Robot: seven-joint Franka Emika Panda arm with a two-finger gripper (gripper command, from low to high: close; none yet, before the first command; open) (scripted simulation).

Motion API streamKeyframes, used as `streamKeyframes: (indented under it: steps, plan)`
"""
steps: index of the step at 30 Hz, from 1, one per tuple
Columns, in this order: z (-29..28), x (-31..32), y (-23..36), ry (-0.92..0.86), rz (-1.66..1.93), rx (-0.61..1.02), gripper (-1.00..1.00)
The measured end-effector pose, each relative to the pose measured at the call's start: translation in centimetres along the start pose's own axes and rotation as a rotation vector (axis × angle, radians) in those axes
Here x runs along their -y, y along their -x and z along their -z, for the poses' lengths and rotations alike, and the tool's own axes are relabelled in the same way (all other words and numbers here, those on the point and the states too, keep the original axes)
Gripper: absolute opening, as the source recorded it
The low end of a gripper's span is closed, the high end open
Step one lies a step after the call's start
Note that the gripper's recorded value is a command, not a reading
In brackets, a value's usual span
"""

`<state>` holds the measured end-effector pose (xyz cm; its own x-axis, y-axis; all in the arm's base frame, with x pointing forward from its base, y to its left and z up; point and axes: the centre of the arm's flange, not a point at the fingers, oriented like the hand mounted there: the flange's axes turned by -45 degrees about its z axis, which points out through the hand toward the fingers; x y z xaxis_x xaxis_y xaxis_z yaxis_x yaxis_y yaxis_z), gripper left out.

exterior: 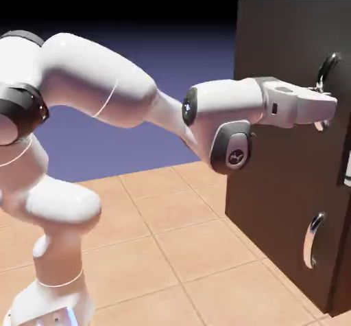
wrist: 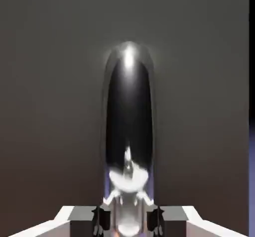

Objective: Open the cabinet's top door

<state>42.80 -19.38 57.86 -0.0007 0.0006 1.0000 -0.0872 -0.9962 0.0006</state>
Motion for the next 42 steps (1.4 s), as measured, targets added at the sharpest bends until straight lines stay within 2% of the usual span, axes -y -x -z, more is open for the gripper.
streamKeyframes:
  steps: [18, 30, 42]
  plan:
    - [8.1, 3.5, 0.0, 0.188, 0.001, -0.001, -1.0]
    - [11.4, 5.5, 0.0, 0.275, 0.007, -0.002, -1.0]
    - [12.3, 6.1, 0.0, 0.291, -0.001, 0.0, -1.0]
